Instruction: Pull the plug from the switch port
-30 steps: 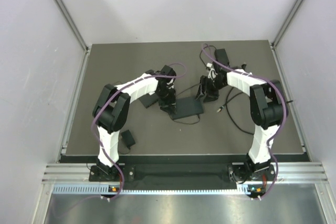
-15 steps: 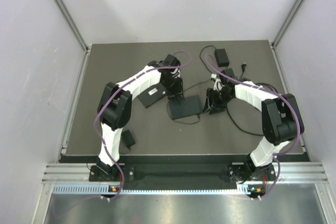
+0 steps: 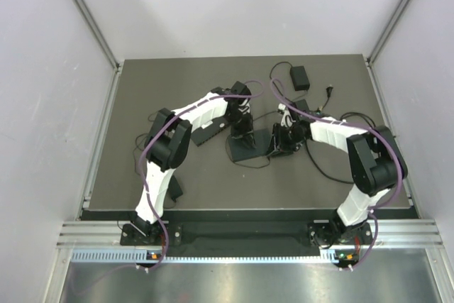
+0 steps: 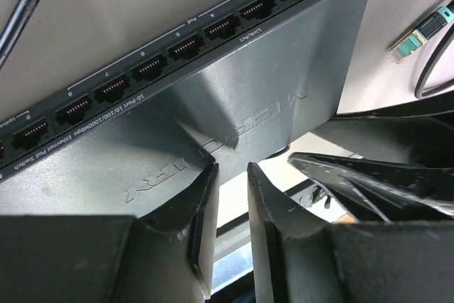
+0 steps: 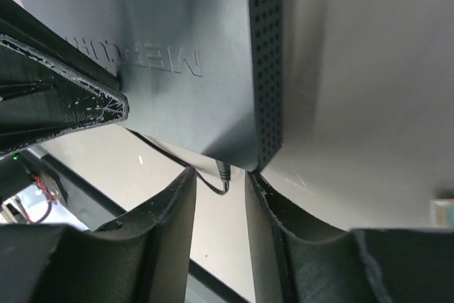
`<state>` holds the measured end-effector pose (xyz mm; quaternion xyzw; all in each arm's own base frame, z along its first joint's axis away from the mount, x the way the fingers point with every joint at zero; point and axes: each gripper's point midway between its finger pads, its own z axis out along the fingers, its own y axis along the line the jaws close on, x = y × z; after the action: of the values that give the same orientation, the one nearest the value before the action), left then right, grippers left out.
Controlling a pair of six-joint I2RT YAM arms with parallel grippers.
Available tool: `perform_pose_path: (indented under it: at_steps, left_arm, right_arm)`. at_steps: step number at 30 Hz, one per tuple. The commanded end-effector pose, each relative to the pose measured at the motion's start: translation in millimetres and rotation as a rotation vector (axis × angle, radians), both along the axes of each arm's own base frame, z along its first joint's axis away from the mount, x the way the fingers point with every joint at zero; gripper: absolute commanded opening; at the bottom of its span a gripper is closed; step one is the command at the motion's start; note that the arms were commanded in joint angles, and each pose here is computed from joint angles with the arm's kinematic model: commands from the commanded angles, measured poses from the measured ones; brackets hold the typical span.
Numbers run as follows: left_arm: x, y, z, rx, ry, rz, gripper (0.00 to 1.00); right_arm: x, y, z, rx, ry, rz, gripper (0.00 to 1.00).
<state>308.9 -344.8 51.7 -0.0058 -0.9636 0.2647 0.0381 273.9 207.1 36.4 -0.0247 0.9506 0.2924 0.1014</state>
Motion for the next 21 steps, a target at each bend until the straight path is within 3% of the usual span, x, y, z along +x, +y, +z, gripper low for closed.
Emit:
perform_pose_path:
  at_steps: [1,21]
  left_arm:
    - [1.4,-0.1,0.1,0.017,0.013,0.017,0.28]
    - [-9.0,4.2,-15.1,0.038,0.056,0.047,0.27]
  right_arm:
    - [7.1,11.3,-1.0,0.014,-0.043,0.005,0.33]
    - [11.3,11.2,-27.0,-0.024,-0.030,-0.038,0.18]
